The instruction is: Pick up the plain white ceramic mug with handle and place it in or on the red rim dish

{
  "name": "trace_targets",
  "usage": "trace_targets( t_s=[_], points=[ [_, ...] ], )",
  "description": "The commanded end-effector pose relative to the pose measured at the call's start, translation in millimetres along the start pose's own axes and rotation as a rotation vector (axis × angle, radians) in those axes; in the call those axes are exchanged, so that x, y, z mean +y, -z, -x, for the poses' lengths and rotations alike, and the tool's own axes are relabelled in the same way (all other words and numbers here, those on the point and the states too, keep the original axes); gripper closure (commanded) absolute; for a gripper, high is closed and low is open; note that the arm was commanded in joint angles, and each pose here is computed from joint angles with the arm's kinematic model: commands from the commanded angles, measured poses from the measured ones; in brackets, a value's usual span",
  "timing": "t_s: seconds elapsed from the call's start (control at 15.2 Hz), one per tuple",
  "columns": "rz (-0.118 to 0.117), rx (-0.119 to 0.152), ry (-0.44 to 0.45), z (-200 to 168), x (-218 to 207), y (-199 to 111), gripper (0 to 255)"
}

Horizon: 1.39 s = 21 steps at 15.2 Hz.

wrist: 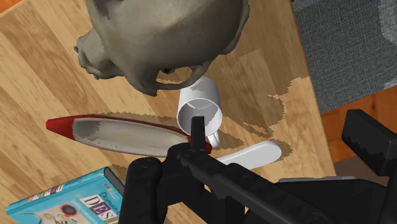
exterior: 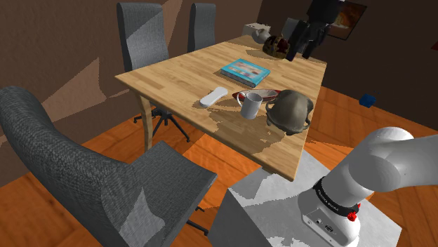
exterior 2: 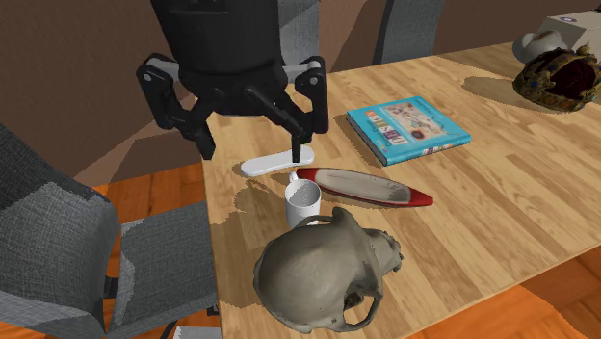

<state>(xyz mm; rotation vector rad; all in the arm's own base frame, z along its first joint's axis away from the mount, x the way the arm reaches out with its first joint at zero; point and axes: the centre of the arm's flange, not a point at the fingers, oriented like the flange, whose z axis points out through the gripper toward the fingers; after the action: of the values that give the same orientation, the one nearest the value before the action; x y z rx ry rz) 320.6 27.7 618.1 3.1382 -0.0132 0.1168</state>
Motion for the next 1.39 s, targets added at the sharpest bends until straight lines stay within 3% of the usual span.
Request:
trace_targets(
  t_s=[0.0, 1.32],
  points=[
    [0.000, 0.000, 0.000, 0, 0, 0, 0],
    [-0.013, -0.140, -0.093, -136, 89, -223, 0]
  ],
)
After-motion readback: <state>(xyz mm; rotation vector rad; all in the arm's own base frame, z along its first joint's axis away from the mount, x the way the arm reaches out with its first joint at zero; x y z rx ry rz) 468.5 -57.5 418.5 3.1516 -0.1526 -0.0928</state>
